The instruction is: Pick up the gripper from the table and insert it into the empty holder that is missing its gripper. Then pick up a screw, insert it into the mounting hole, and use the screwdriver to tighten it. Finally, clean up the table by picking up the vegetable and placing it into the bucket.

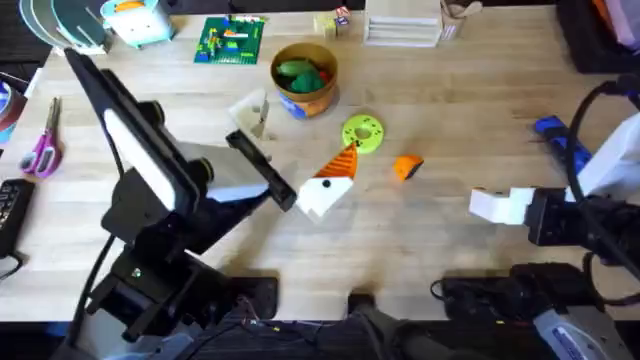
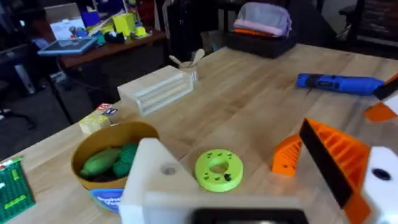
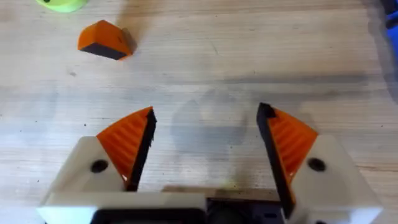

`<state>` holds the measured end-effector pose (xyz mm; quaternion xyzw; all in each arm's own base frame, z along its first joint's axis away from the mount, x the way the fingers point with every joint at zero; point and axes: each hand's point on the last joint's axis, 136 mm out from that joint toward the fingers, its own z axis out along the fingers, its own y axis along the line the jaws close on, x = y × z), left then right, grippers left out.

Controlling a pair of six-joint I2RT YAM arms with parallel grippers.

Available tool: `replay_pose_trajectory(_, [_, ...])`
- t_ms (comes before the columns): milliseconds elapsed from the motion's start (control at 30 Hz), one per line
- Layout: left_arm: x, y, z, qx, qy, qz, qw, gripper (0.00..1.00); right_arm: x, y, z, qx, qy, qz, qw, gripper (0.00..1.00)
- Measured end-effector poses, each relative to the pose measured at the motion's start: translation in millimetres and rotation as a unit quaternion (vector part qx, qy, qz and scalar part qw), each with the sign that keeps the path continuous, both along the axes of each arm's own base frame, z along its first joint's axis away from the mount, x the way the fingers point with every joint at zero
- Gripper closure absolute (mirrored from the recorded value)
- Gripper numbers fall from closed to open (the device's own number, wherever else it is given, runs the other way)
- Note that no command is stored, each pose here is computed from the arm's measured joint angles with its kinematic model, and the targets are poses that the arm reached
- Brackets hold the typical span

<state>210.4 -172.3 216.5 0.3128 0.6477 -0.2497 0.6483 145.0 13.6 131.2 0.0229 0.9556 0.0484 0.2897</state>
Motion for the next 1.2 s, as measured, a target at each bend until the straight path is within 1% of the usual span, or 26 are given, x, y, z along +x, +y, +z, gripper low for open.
replay_pose_trajectory(133, [-11.6,1.6,-19.9,-0.007,-0.018,-0.007,1.0,0.008,0.0,0.0,0.0,0.0,0.0,0.0,1.0,0.01])
replay_pose_trajectory(267, [-18.8,3.9,-30.3,-0.014,-0.03,-0.01,0.999,0.008,-0.1,0.0,0.0,0.0,0.0,0.0,1.0,0.008])
replay_pose_trajectory(400, [-25.3,6.1,-39.5,-0.008,-0.019,-0.014,1.0,0.008,0.0,0.0,0.0,0.0,0.0,0.0,1.0,0.01])
replay_pose_trajectory(500, [-32.5,6.0,-56.2,0.007,0.011,-0.024,1.0,0.009,0.0,0.0,0.0,0.0,0.0,0.0,1.0,0.012])
replay_pose_trajectory(667, [-37.0,2.9,-54.0,0.004,0.007,-0.039,0.999,0.008,0.0,0.1,0.0,0.0,0.0,0.0,1.0,0.01])
replay_pose_trajectory(1200, [-37.7,2.3,-54.0,0.004,0.007,-0.041,0.999,0.008,0.0,0.0,0.0,0.0,0.0,0.0,1.0,0.01])
